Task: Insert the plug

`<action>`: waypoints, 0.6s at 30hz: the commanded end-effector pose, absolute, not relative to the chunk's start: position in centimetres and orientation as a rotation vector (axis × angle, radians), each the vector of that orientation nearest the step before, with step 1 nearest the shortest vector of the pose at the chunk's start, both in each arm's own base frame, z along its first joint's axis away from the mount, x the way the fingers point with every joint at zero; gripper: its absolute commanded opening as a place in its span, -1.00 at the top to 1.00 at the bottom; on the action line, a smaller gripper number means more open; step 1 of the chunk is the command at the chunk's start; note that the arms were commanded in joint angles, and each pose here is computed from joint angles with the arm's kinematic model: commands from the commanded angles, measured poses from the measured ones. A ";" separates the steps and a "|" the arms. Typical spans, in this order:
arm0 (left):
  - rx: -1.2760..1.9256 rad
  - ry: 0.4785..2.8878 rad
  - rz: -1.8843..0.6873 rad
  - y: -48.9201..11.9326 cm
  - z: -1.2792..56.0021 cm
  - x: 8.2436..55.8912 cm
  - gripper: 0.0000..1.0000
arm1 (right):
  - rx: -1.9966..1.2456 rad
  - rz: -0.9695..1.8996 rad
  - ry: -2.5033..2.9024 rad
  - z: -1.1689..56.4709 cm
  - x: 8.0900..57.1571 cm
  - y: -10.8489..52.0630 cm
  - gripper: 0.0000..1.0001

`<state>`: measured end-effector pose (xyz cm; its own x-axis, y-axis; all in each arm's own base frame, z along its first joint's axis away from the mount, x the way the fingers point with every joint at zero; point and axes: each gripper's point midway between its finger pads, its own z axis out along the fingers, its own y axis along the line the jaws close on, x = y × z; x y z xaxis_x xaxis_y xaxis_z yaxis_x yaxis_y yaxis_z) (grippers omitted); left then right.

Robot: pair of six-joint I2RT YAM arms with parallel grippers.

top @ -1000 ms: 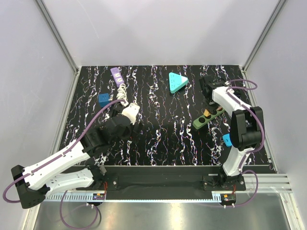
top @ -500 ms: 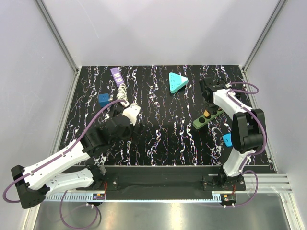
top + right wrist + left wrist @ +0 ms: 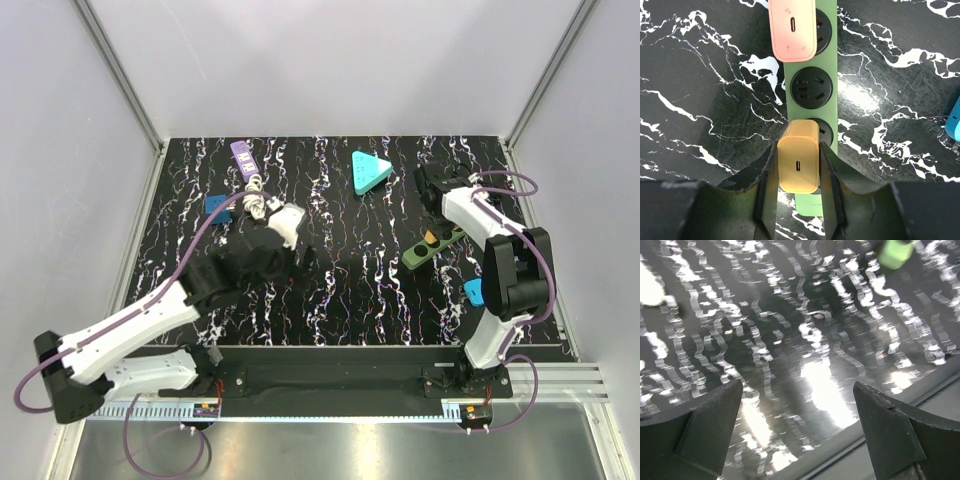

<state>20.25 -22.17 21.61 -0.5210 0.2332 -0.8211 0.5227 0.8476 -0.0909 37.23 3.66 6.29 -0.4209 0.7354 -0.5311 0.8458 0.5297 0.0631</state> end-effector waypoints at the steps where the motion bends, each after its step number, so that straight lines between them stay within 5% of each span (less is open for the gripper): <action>1: 0.478 2.096 -0.625 -27.1 24.8 21.4 -0.98 | 1.368 -0.349 2.734 -2.2 27.6 7.9 1.00; 18: 0.441 2.002 -0.709 -24.4 28.5 19.9 -0.98 | 1.362 -0.235 2.761 -2.0 29.1 7.9 1.00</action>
<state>19.99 -24.90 26.65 -0.5481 0.0329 -0.8358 0.5319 0.7849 -0.3179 36.91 3.78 5.05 -0.4700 0.7380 -0.4842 0.8281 0.5586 0.0477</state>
